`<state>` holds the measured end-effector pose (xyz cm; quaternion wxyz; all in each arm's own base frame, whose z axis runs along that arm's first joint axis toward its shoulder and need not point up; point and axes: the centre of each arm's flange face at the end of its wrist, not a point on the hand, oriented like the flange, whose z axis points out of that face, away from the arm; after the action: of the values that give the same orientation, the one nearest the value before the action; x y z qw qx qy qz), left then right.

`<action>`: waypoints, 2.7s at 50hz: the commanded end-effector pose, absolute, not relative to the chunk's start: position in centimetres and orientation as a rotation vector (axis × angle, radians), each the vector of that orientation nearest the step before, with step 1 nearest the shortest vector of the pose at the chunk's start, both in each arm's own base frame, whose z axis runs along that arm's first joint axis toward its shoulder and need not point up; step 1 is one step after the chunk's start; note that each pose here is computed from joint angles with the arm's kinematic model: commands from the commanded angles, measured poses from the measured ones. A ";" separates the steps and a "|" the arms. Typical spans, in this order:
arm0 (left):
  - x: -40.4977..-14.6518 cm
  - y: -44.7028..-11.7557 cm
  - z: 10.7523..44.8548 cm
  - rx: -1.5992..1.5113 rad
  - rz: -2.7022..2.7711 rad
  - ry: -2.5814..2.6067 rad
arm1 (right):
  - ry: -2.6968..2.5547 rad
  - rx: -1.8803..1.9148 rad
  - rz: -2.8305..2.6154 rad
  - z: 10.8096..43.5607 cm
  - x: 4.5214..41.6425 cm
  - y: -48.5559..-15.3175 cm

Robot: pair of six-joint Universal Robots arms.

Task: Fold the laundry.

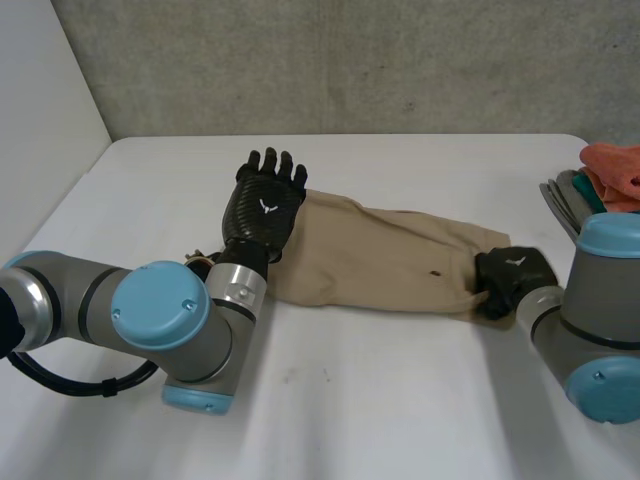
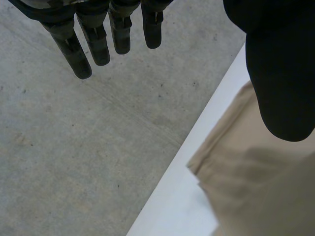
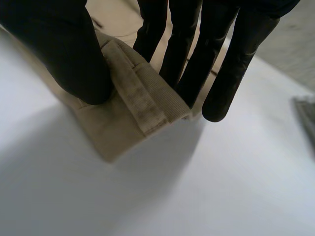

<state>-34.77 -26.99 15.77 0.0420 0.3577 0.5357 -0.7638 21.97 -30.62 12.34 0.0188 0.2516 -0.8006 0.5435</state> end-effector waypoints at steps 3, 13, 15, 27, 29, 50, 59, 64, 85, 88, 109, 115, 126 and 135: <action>-34.2 -26.4 17.8 1.066 -2.371 1.608 | -2.073 0.883 1.662 17.1 18.1 -32.0; -33.0 -25.3 19.2 1.044 -2.382 1.608 | -1.677 1.173 1.699 19.6 20.6 -32.8; -32.8 -25.1 19.5 1.036 -2.390 1.609 | -1.599 1.267 1.802 20.1 23.3 -31.8; -32.3 -25.1 19.6 0.987 -2.389 1.647 | -1.223 2.102 2.214 14.7 36.5 -21.2; -32.3 -25.2 19.7 0.980 -2.392 1.648 | -1.236 2.138 2.206 13.7 37.2 -20.9; -36.4 -25.9 22.2 0.922 -2.598 1.860 | -2.470 0.847 2.219 21.4 29.6 -28.4; -37.6 -25.8 15.8 1.097 -2.177 2.329 | -2.731 0.921 1.867 15.8 29.8 -31.1; -37.0 -26.2 12.9 1.137 -1.975 2.379 | -2.792 0.950 1.717 13.1 29.7 -31.9; -36.8 -23.0 26.2 1.374 -2.386 2.084 | -2.293 1.053 2.128 20.5 29.2 -27.9; -35.9 -22.3 27.7 1.506 -2.412 2.101 | -2.260 1.131 2.146 19.9 29.7 -25.8; -34.0 -19.5 30.7 1.728 -2.415 2.349 | -2.159 1.330 2.099 10.2 33.6 -23.6; -34.1 -19.5 30.3 1.734 -2.402 2.357 | -2.127 1.328 2.120 10.0 34.4 -24.8; -34.2 -19.8 30.1 1.707 -2.405 2.359 | -2.077 1.305 2.199 10.3 36.2 -27.2; -34.1 -19.8 30.0 1.703 -2.400 2.364 | -2.038 1.296 2.256 10.5 37.4 -28.9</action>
<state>-34.15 -19.80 29.98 -0.3115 0.4292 0.5946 -0.6044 36.75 -28.06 10.38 -0.0786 0.3932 -0.6233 0.6713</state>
